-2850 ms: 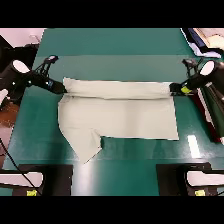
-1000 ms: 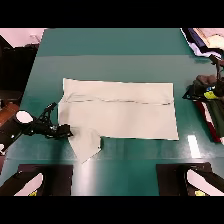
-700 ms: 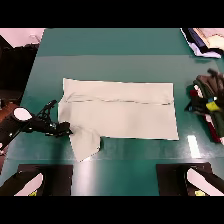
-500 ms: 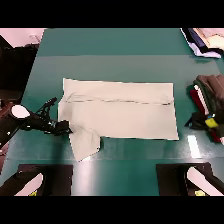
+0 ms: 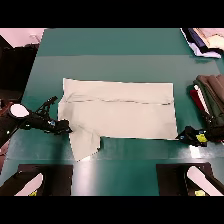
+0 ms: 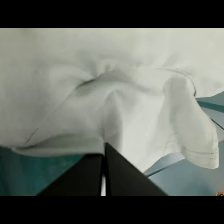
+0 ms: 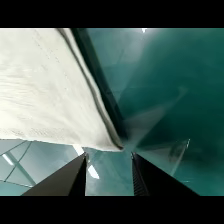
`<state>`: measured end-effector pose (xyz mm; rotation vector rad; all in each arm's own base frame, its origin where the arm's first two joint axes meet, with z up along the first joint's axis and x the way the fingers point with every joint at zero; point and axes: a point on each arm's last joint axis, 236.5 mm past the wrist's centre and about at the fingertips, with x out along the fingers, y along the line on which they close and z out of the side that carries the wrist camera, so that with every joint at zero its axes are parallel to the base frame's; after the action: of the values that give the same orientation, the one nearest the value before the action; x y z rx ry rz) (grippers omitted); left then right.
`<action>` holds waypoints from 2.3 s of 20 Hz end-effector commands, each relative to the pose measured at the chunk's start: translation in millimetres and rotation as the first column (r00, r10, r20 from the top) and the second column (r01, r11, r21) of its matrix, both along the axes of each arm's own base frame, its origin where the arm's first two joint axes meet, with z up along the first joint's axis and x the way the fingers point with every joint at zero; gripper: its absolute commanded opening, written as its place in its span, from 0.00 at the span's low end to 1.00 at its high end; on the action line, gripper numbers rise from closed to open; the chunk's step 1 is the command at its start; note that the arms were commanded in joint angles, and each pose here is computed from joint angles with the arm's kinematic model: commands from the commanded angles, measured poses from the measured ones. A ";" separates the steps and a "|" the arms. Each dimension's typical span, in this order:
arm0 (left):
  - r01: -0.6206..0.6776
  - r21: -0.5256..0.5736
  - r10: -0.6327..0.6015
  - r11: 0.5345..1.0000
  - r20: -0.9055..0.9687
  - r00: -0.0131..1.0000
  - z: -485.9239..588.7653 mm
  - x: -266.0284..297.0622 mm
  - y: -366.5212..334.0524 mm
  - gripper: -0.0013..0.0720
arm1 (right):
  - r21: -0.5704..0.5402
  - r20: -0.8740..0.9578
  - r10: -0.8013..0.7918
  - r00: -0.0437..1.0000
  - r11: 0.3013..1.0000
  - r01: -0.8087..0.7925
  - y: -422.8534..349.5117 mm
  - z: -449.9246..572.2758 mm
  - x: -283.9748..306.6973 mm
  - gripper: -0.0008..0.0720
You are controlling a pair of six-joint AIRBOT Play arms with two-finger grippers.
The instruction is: Fold the shirts.
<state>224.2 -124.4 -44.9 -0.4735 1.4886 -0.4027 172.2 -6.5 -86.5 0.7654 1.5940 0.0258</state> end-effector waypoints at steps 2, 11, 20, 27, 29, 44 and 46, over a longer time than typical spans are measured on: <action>-0.002 0.002 0.002 1.000 0.009 1.000 0.4 2.0 0.3 0.05 | 0.013 0.039 -0.030 0.999 0.999 0.029 3.0 -2.5 9.2 0.43; 0.066 0.002 -0.066 0.998 -0.010 0.998 8.2 -8.2 -0.1 0.05 | -0.004 0.048 0.035 0.998 0.999 -0.035 -4.4 13.7 10.6 0.03; 0.150 -0.185 -0.143 0.971 0.051 0.988 99.4 -70.7 -36.5 0.05 | -0.314 0.103 0.036 0.994 0.949 -0.002 -44.4 107.2 -13.6 0.03; -0.029 -0.039 0.043 0.999 0.450 0.892 142.2 38.6 -4.1 0.05 | -0.333 0.327 0.142 0.934 0.942 -0.027 -16.4 129.2 65.3 0.03; -0.073 -0.043 0.085 0.996 0.473 0.877 139.7 58.5 0.5 0.05 | -0.335 0.345 0.164 0.924 0.941 -0.042 -12.5 133.6 93.3 0.03; -0.386 -0.076 0.358 0.919 0.569 0.740 98.2 198.2 47.3 0.05 | -0.189 0.334 0.058 0.941 0.982 0.007 -5.5 76.4 218.6 0.04; -0.432 -0.101 0.410 0.896 0.561 0.720 93.7 209.1 52.0 0.56 | -0.103 0.411 -0.045 0.910 0.990 0.095 2.7 79.1 248.2 0.22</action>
<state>413.4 -81.5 51.9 -0.5337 0.8119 -0.1816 382.5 -13.2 -8.1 0.5343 1.2736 0.0231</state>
